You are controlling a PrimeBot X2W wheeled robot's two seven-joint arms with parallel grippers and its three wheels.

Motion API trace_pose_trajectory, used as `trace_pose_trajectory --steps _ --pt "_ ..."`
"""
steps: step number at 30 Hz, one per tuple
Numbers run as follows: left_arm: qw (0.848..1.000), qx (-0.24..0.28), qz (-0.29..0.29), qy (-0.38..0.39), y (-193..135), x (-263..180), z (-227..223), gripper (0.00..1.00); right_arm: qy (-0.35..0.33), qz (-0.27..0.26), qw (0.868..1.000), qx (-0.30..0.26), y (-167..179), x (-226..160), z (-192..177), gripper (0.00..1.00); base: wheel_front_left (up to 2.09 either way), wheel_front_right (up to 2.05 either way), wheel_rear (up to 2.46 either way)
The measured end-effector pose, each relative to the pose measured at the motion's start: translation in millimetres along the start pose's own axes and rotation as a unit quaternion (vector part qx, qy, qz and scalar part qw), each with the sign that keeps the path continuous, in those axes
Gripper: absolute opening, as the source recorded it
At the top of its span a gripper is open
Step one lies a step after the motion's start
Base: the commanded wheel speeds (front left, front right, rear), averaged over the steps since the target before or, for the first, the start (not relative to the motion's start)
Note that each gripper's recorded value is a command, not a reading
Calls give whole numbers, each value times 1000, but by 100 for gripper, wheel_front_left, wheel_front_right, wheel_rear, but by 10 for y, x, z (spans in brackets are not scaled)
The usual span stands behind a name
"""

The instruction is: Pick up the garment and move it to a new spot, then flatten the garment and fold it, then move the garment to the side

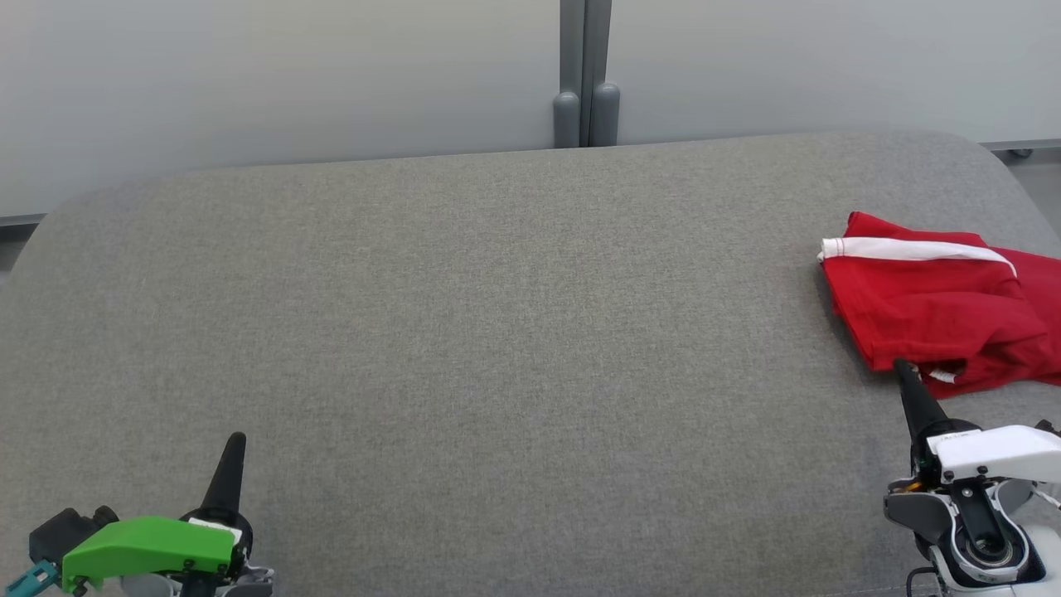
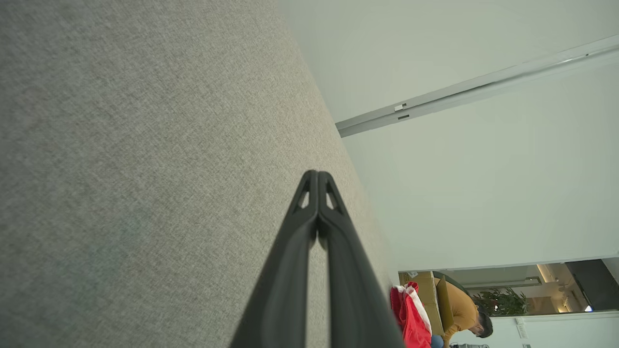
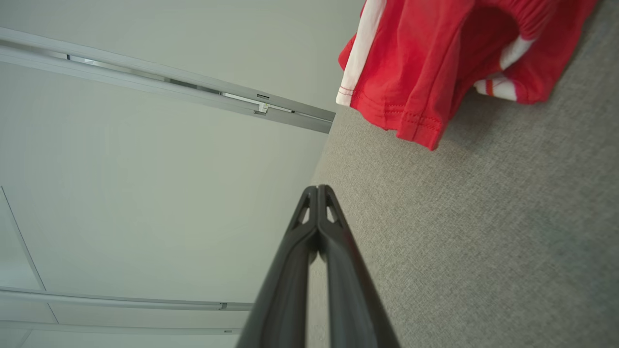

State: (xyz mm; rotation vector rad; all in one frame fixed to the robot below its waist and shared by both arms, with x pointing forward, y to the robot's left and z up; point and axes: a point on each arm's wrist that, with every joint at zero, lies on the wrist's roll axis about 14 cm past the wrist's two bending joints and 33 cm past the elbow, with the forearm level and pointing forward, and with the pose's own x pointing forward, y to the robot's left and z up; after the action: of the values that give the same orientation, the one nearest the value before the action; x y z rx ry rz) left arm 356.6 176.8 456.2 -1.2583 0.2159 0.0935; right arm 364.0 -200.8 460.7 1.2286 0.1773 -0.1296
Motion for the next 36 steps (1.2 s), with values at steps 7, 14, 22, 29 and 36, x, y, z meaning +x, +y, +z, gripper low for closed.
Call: trace_pose_trajectory --steps 7,14,22,29,36 --pt "999 -41 -14 -7 -60 30 67 0 -6 13 999 47 57 16 28 0 0 0 0" --pt "996 -81 -25 -11 -99 42 105 0 -12 26 995 90 107 29 74 0 0 0 0" --pt "990 -129 -47 -13 -198 77 131 0 -17 39 989 143 138 24 89 0 0 0 0" --pt "986 -154 -56 -19 -221 80 184 0 -21 46 983 174 160 21 100 0 0 0 0" --pt "986 -153 -61 -20 -253 95 193 0 -21 46 983 175 161 21 97 0 0 0 0"
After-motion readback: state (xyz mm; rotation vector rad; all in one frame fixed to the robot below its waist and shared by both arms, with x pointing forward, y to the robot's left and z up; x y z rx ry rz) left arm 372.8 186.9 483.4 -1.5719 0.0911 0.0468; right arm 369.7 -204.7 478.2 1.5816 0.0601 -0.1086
